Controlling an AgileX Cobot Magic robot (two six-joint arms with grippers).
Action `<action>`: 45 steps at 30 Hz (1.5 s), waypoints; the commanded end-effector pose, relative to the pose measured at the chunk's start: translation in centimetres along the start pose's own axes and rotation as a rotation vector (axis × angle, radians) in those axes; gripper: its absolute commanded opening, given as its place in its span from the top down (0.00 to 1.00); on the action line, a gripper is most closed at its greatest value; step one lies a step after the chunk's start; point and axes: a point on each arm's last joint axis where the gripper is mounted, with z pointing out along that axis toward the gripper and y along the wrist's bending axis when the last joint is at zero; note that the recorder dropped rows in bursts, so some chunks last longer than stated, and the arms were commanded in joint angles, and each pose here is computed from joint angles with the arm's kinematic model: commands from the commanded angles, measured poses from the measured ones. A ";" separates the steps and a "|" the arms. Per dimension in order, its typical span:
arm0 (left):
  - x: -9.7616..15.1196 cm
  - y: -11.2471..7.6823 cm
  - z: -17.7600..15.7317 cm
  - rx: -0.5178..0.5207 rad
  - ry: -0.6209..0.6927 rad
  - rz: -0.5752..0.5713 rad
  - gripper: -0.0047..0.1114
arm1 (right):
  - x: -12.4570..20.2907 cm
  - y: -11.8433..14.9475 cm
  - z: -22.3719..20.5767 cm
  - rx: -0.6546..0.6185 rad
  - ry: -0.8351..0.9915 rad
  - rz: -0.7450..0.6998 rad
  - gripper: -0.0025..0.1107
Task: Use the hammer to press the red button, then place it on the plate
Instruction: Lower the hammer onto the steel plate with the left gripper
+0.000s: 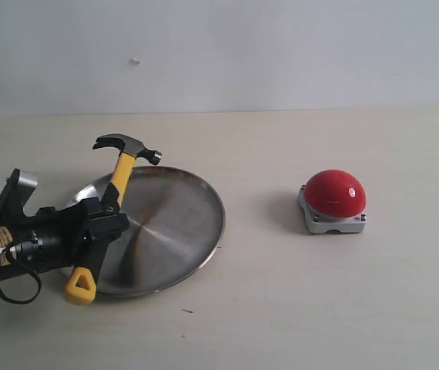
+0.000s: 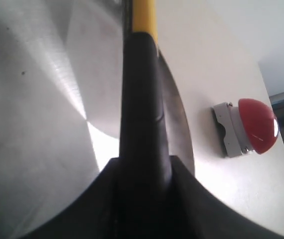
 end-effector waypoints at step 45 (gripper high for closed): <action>-0.4 -1.1 2.5 -0.119 0.101 0.202 0.63 | 0.1 -0.1 -0.1 -0.001 0.001 -0.005 0.98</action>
